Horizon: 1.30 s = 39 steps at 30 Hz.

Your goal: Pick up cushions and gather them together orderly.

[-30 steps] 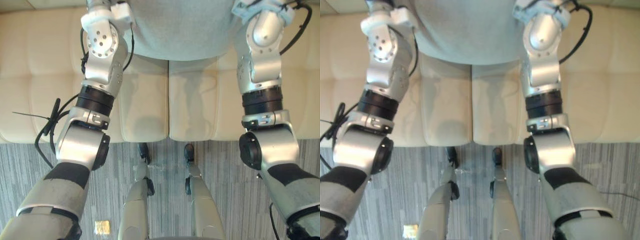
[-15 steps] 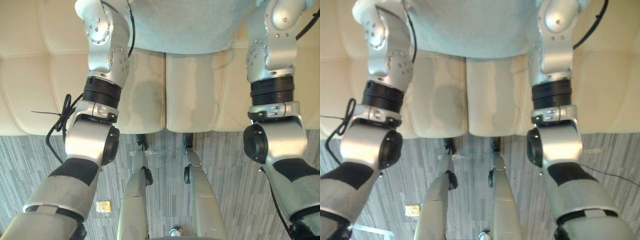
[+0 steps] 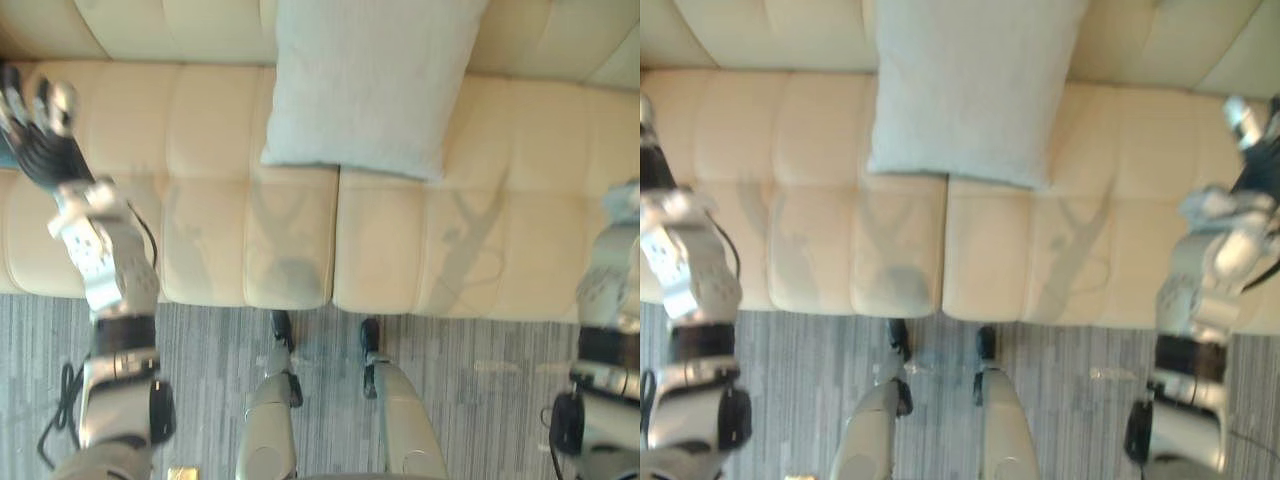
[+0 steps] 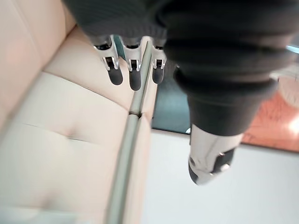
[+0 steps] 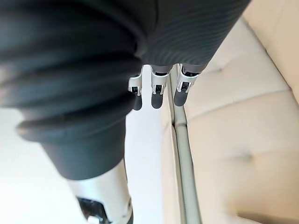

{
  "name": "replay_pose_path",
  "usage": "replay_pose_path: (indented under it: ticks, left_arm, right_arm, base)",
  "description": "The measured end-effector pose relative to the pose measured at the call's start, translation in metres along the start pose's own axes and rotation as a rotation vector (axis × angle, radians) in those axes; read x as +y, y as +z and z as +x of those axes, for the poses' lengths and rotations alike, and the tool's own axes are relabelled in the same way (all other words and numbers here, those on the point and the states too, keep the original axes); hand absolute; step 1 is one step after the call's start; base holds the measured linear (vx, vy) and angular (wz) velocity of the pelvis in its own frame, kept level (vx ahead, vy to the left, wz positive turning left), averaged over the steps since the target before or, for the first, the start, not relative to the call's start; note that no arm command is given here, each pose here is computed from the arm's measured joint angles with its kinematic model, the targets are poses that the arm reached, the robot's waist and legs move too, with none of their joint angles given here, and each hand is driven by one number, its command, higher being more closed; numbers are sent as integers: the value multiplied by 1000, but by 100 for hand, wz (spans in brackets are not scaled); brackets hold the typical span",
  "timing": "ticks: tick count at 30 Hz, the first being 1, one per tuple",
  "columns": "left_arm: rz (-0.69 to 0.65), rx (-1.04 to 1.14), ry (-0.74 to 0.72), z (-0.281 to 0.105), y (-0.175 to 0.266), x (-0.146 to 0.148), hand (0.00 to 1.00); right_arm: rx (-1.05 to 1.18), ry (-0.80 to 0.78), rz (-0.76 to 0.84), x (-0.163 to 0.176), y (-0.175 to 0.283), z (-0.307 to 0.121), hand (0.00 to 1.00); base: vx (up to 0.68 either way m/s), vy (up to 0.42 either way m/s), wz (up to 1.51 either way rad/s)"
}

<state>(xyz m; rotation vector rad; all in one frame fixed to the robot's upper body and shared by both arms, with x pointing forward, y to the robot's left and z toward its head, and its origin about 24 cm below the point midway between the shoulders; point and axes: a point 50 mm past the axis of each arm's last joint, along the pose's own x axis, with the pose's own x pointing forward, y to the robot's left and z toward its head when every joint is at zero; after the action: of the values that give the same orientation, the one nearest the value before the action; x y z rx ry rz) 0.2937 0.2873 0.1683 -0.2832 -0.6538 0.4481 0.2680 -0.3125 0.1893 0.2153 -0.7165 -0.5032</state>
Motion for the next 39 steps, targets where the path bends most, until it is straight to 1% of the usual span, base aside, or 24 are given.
replay_pose_path:
  ticks: [2,3,4,5,6,8,11,14,17,18,23,27,30,33,35,38,39]
  left_arm:
    - [63,233,7,-57,-45,13,0]
    - [94,316,3,-78,-58,18,0]
    - [131,461,-1,-115,-78,24,0]
    - [180,585,-10,-148,-93,31,0]
    - [207,658,-12,-166,-100,35,0]
    - [281,875,-25,-217,-118,49,0]
    - [366,1101,-38,-271,-130,63,0]
    - [438,1301,-37,-315,-136,76,0]
    - [483,1427,-37,-343,-133,85,0]
    - [501,1444,-13,-345,-132,92,0]
    - [553,1506,14,-354,-128,106,0]
    - [593,1538,-14,-356,-127,111,0]
    - [607,1541,-41,-352,-130,110,0]
    - [605,1517,-74,-342,-137,103,0]
    - [602,1475,-139,-325,-148,88,0]
    - [552,1362,-205,-297,-160,58,0]
    - [540,1340,-211,-293,-161,53,0]
  right_arm:
    - [178,-51,-60,-21,-34,-50,0]
    - [239,-62,-87,-26,-44,-67,0]
    - [350,-90,-128,-38,-59,-100,0]
    - [464,-115,-162,-48,-72,-131,0]
    - [539,-128,-182,-53,-80,-150,0]
    - [780,-161,-235,-65,-101,-208,0]
    - [1043,-181,-273,-76,-118,-269,0]
    - [1263,-221,-311,-86,-127,-317,0]
    - [1427,-258,-342,-95,-127,-352,0]
    - [1483,-255,-356,-96,-126,-364,0]
    - [1566,-297,-351,-101,-123,-382,0]
    - [1600,-288,-364,-101,-126,-382,0]
    - [1583,-265,-351,-94,-136,-371,0]
    - [1522,-204,-321,-77,-152,-347,0]
    - [1492,-140,-309,-63,-161,-333,0]
    - [1464,-93,-309,-52,-164,-325,0]
    - [1476,-95,-321,-55,-162,-330,0]
  base:
    - [23,-55,10]
    - [17,-32,6]
    - [56,-30,2]
    - [59,-12,2]
    - [82,-12,-3]
    - [53,-7,-4]
    - [7,0,-1]
    - [29,5,-6]
    - [51,10,-4]
    - [69,9,-6]
    - [62,6,-5]
    - [58,17,-3]
    - [6,26,-22]
    - [-88,37,-55]
    - [-122,16,-33]
    - [-128,10,-6]
    - [-35,-31,50]
